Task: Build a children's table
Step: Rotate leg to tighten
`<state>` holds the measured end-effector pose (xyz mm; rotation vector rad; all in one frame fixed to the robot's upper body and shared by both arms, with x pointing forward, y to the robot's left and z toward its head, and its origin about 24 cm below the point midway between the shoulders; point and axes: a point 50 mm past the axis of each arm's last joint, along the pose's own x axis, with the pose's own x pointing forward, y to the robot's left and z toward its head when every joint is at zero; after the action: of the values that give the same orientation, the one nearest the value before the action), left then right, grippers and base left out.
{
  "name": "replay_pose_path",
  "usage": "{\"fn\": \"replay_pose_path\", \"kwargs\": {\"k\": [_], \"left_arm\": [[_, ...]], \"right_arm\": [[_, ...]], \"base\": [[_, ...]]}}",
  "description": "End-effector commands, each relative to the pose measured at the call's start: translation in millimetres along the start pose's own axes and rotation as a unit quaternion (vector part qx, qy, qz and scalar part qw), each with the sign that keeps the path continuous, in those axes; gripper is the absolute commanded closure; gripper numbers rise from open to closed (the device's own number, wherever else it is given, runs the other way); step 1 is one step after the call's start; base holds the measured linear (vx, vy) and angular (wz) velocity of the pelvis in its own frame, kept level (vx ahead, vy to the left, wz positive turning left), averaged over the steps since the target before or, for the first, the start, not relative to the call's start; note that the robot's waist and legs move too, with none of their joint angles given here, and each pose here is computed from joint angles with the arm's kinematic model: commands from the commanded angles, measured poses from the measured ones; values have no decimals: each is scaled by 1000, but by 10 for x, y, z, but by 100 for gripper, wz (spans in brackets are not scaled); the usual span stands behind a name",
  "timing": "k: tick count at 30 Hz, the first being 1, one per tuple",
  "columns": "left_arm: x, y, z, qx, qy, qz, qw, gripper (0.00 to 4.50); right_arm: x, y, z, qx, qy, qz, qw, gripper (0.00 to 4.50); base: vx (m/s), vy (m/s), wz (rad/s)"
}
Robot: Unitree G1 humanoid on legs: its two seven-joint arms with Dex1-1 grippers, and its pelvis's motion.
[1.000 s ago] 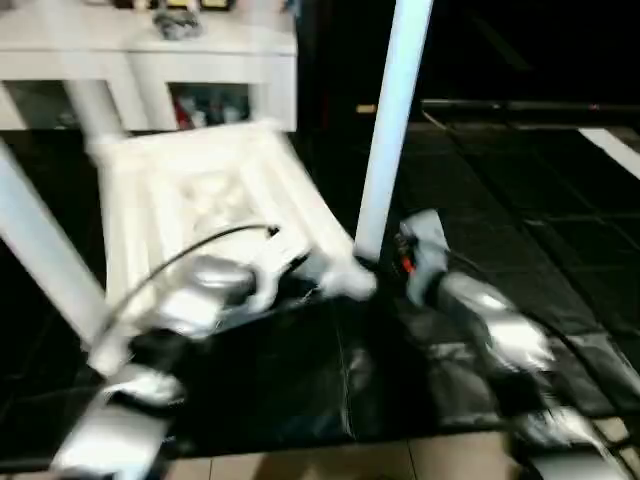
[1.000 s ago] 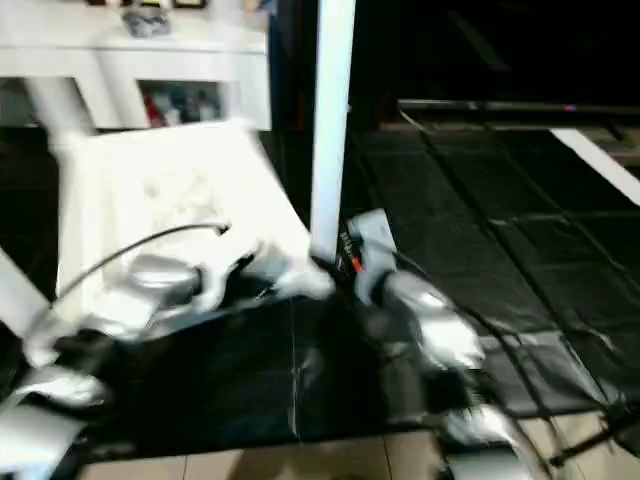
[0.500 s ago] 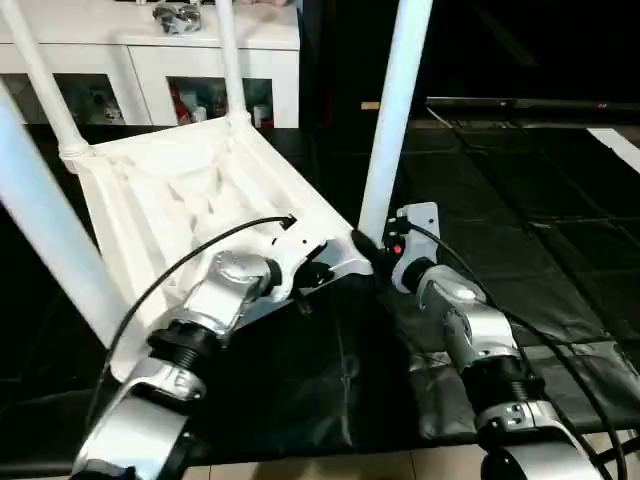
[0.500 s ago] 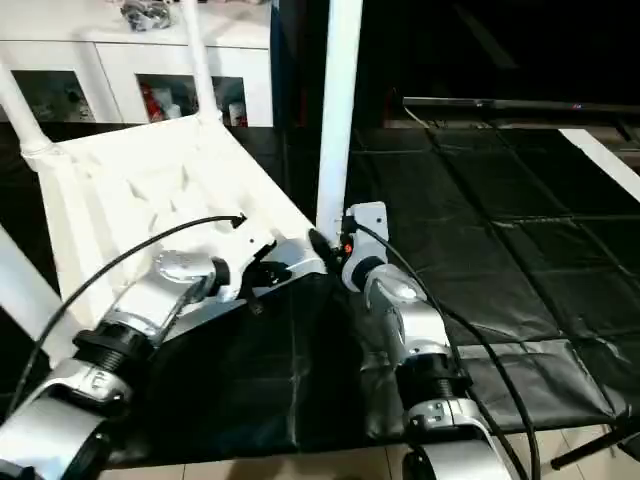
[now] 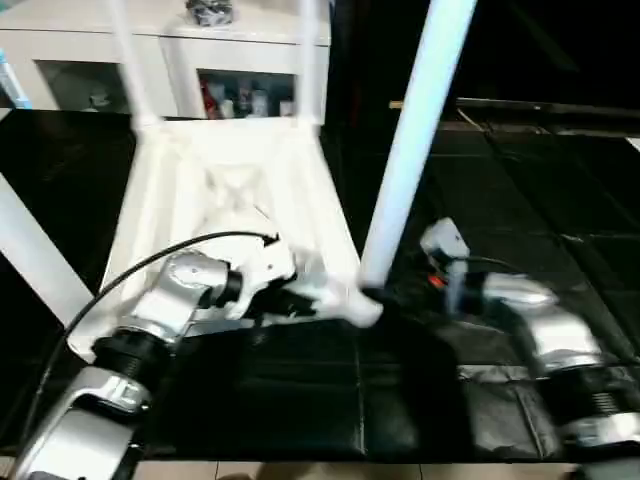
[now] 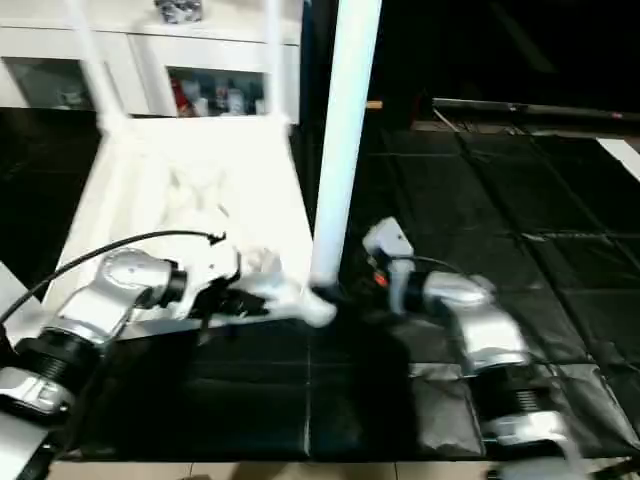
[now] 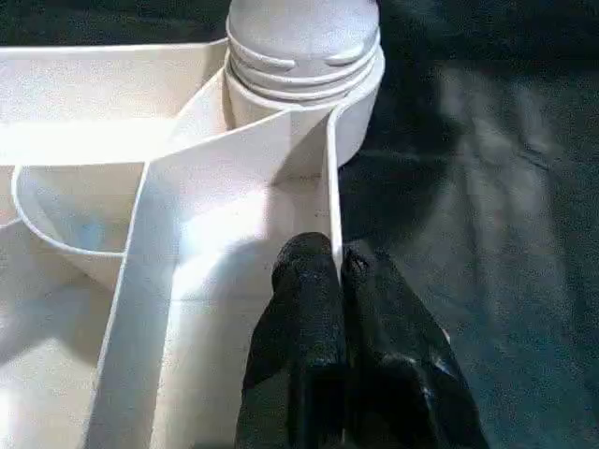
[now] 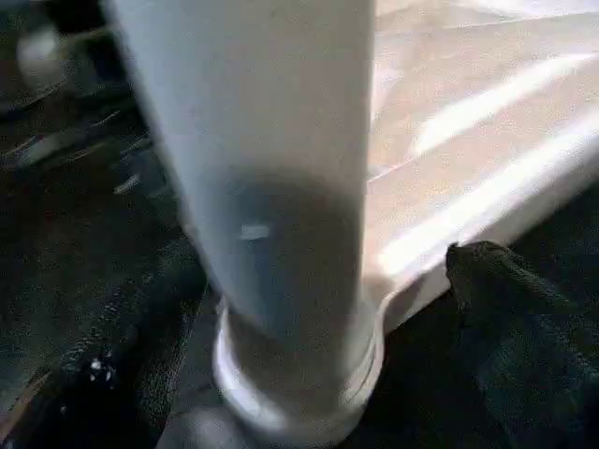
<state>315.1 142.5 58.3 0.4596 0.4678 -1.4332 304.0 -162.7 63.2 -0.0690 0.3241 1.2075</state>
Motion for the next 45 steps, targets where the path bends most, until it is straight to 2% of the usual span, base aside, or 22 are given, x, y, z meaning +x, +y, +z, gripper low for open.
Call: {"fn": "replay_pose_path", "kwargs": {"k": [1, 4, 6, 9, 11, 15, 16, 27, 28, 32, 35, 37, 40, 41, 44, 45], "left_arm": [[55, -62, 54, 33, 10, -67, 997, 450], [42, -85, 68, 46, 18, -97, 994, 450], [37, -97, 76, 54, 23, -109, 992, 450], [30, -121, 96, 70, 30, -132, 988, 450], [36, -138, 111, 75, 32, -144, 986, 450], [49, -168, 131, 81, 31, -162, 983, 450], [55, -176, 134, 85, 32, -166, 982, 450], [43, -149, 113, 84, 40, -164, 982, 450], [49, -139, 112, 79, 38, -158, 984, 450], [80, -76, 106, 48, 30, -108, 993, 450], [109, -13, 137, 22, 2, -54, 998, 450], [129, 13, 169, 5, -17, -29, 999, 450], [198, 82, 248, -28, -41, 37, 998, 450], [238, 106, 278, -41, -45, 61, 996, 450], [326, 136, 339, -60, -54, 97, 992, 450], [409, 165, 402, -73, -60, 128, 987, 450]], "right_arm": [[-7, 68, 45, -17, 4, 65, 998, 19], [-5, 100, 32, -15, 17, 109, 994, 19], [-3, 109, 24, -12, 23, 125, 992, 54], [28, 115, 35, -10, 23, 147, 989, 54], [55, 123, 39, -8, 23, 157, 987, 89], [81, 138, 32, -6, 22, 172, 985, 102], [95, 150, 27, -5, 22, 179, 984, 119], [105, 186, 5, 5, 20, 199, 980, 206], [106, 196, -2, 8, 18, 201, 979, 224], [124, 253, -17, 27, -4, 197, 980, 237], [161, 280, -45, 54, -20, 158, 986, 240], [207, 289, -69, 57, -26, 124, 990, 241], [405, 223, -126, 87, -30, -1, 996, 241], [487, 189, -129, 97, -33, -44, 994, 242], [629, 151, -109, 118, -39, -101, 987, 244], [755, 123, -81, 131, -38, -141, 981, 244]], "base": [[0, 0, 0], [0, 0, 0], [0, 0, 0], [0, 0, 0], [0, 0, 0], [0, 0, 0], [0, 0, 0], [0, 0, 0], [0, 0, 0], [0, 0, 0], [0, 0, 0], [0, 0, 0], [0, 0, 0], [0, 0, 0], [-14, 5, -6], [0, 0, 0]]}}
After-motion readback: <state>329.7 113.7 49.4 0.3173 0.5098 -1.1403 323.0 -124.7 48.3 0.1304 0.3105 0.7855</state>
